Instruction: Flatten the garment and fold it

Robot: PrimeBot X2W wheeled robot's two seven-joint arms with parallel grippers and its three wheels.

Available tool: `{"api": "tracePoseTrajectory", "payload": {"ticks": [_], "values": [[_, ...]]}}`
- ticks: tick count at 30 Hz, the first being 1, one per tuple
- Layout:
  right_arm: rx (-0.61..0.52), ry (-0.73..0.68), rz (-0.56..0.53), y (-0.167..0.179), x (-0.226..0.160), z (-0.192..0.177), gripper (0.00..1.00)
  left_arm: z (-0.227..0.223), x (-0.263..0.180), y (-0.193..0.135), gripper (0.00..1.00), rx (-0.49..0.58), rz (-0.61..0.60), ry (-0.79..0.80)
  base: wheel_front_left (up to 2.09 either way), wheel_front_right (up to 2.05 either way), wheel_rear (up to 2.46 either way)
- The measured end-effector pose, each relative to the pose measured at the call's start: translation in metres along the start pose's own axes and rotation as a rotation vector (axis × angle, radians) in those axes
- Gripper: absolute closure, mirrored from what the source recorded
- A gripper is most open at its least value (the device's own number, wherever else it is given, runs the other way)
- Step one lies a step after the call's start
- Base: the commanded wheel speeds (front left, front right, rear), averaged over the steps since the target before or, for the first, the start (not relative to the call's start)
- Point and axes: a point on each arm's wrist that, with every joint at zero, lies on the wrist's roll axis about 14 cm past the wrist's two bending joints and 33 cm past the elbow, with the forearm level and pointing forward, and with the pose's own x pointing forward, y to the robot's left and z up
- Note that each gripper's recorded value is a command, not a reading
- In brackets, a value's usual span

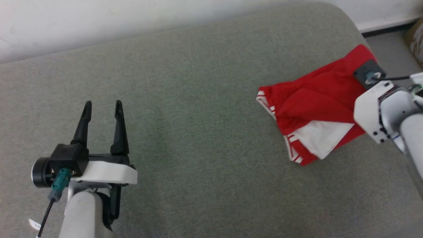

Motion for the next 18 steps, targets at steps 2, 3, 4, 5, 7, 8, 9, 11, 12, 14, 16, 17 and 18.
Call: {"api": "tracePoseTrajectory", "payload": {"ticks": [2, 3, 4, 5, 7, 8, 9, 11, 12, 14, 16, 17, 18], "values": [[0.001, 0.034, -0.032, -0.012, 0.007, -0.013, 1.0, -0.008, 0.006, -0.004, 0.0, 0.006, -0.02, 0.011, 0.0, 0.0, 0.0], [0.003, 0.051, -0.051, -0.02, 0.01, -0.019, 1.0, -0.012, 0.009, -0.005, 0.0, 0.007, -0.03, 0.018, 0.0, 0.0, 0.0], [0.006, 0.067, -0.068, -0.026, 0.014, -0.024, 1.0, -0.016, 0.012, -0.007, 0.0, 0.008, -0.038, 0.023, 0.0, 0.0, 0.0], [0.009, 0.083, -0.085, -0.033, 0.017, -0.03, 1.0, -0.02, 0.015, -0.007, 0.0, 0.011, -0.043, 0.028, 0.0, 0.0, 0.0], [0.026, 0.117, -0.111, -0.042, 0.024, -0.042, 1.0, -0.027, 0.021, -0.007, 0.0, 0.012, -0.054, 0.035, 0.0, 0.0, 0.0], [0.029, 0.129, -0.124, -0.046, 0.027, -0.047, 1.0, -0.031, 0.024, -0.006, 0.0, 0.013, -0.057, 0.04, 0.0, 0.0, 0.0], [0.034, 0.136, -0.132, -0.048, 0.03, -0.051, 1.0, -0.035, 0.026, -0.005, 0.0, 0.013, -0.057, 0.046, 0.0, 0.0, 0.0], [0.057, 0.152, -0.141, -0.049, 0.037, -0.058, 1.0, -0.042, 0.028, -0.004, 0.0, 0.013, -0.058, 0.058, 0.0, 0.0, 0.0], [0.068, 0.162, -0.143, -0.048, 0.041, -0.061, 1.0, -0.047, 0.028, -0.003, 0.0, 0.014, -0.057, 0.067, 0.0, 0.0, 0.0], [0.083, 0.179, -0.146, -0.046, 0.047, -0.067, 1.0, -0.053, 0.027, 0.0, 0.0, 0.017, -0.052, 0.082, 0.0, 0.0, 0.0], [0.121, 0.185, -0.147, -0.043, 0.052, -0.071, 0.77, -0.055, 0.024, 0.005, 0.0, 0.021, -0.041, 0.09, 0.0, 0.0, 0.0], [0.143, 0.184, -0.15, -0.042, 0.054, -0.072, 0.29, -0.056, 0.023, 0.007, 0.0, 0.024, -0.035, 0.094, 0.0, 0.0, 0.0], [0.175, 0.186, -0.154, -0.042, 0.054, -0.074, 0.0, -0.056, 0.021, 0.009, 0.0, 0.026, -0.03, 0.097, 0.0, 0.0, 0.0]]}}
